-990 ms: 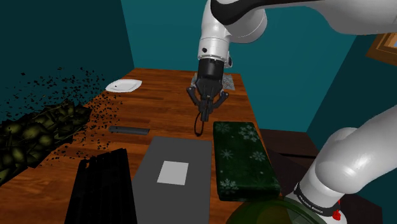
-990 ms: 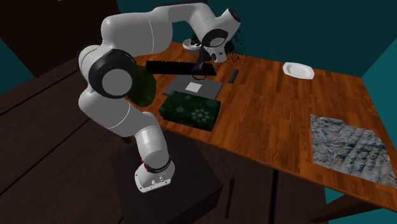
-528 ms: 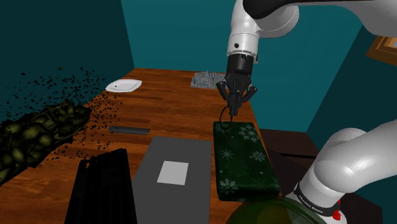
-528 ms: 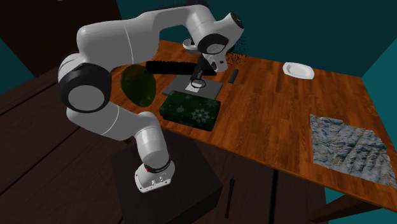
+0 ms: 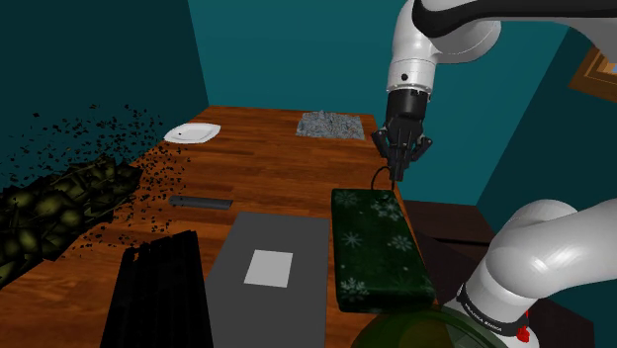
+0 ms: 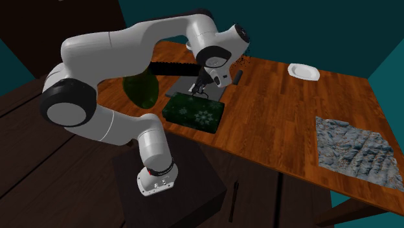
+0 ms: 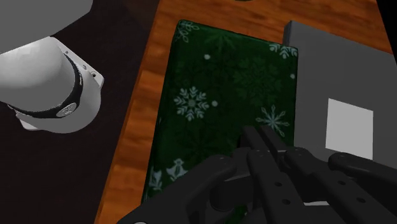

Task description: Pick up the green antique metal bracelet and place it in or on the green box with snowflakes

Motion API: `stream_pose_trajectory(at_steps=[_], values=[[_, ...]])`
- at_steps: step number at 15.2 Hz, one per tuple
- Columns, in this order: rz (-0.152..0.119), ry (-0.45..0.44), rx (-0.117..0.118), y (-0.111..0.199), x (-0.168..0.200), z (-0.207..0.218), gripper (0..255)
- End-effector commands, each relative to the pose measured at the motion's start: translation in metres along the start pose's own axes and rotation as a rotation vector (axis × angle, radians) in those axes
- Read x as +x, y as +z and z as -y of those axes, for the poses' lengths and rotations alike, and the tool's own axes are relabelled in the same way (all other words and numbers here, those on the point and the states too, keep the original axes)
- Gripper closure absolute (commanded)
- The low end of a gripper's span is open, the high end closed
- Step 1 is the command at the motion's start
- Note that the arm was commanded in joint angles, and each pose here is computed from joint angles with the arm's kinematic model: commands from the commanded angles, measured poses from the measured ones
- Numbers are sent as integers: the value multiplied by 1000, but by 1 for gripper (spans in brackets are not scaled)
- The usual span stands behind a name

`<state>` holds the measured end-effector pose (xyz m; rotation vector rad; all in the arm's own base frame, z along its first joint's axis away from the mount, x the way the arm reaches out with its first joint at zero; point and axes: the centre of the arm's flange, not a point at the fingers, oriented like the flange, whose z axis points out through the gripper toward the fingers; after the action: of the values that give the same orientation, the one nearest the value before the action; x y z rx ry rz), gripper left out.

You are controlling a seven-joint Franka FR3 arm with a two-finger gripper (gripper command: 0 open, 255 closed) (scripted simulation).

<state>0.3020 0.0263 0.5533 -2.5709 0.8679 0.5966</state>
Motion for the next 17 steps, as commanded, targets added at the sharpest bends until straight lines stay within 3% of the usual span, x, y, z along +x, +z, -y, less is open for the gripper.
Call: stream_pose_trajectory(at_steps=[1, 17], values=[[0, 0, 0, 9, 5, -2, 255], [0, 0, 0, 70, 41, -17, 255]])
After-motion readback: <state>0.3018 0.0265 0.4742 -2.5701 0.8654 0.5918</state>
